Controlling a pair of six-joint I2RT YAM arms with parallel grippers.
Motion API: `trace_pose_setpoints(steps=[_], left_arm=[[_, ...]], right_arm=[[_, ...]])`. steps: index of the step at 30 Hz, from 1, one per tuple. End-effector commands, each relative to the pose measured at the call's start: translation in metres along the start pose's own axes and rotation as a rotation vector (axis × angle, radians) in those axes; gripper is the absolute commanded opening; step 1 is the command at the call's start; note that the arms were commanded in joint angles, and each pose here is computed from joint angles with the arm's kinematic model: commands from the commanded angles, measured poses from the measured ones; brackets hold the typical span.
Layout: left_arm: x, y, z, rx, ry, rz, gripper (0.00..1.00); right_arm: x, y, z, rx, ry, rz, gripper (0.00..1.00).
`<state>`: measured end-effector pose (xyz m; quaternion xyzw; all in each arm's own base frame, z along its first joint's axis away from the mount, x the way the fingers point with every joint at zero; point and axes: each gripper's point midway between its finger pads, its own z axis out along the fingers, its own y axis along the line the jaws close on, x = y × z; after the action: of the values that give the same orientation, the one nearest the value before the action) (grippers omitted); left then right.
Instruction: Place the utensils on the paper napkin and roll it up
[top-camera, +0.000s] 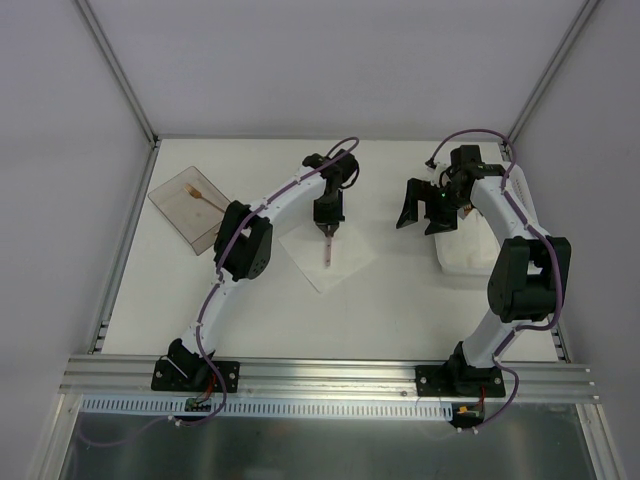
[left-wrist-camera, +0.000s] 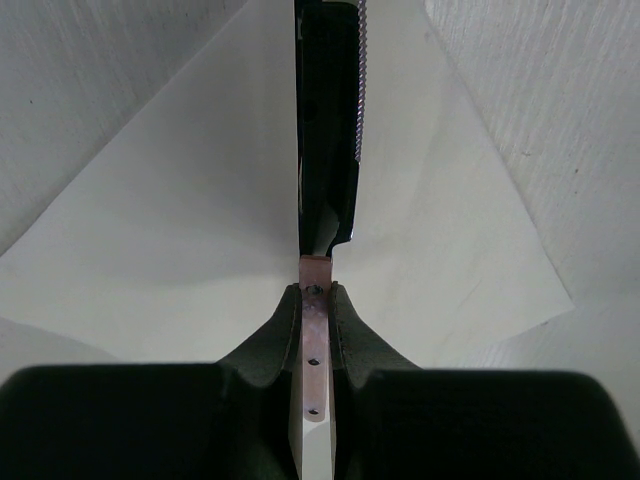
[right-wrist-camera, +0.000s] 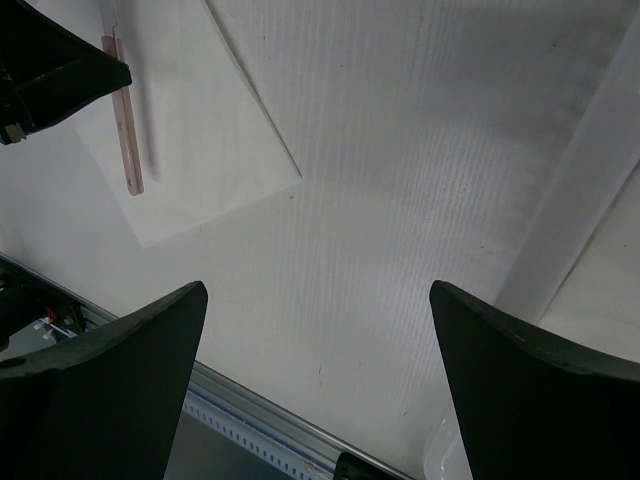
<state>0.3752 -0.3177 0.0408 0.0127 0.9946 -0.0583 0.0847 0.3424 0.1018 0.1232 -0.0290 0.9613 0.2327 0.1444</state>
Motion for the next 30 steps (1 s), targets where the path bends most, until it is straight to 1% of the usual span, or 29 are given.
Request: trace_pose_setpoints(steps=[1, 14, 30], left_arm=[[0.004, -0.011, -0.007, 0.033, 0.007, 0.002, 0.0], [0.006, -0.015, -0.001, 0.041, 0.011, 0.003, 0.0], [0.017, -0.014, 0.017, 0.023, 0.052, 0.002, 0.0]], right_arm=[[0.002, -0.001, -0.011, 0.011, -0.016, 0.0, 0.99], [0.002, -0.003, -0.01, 0.016, -0.015, 0.006, 0.99], [0.002, -0.002, -0.01, 0.007, -0.013, 0.009, 0.99]])
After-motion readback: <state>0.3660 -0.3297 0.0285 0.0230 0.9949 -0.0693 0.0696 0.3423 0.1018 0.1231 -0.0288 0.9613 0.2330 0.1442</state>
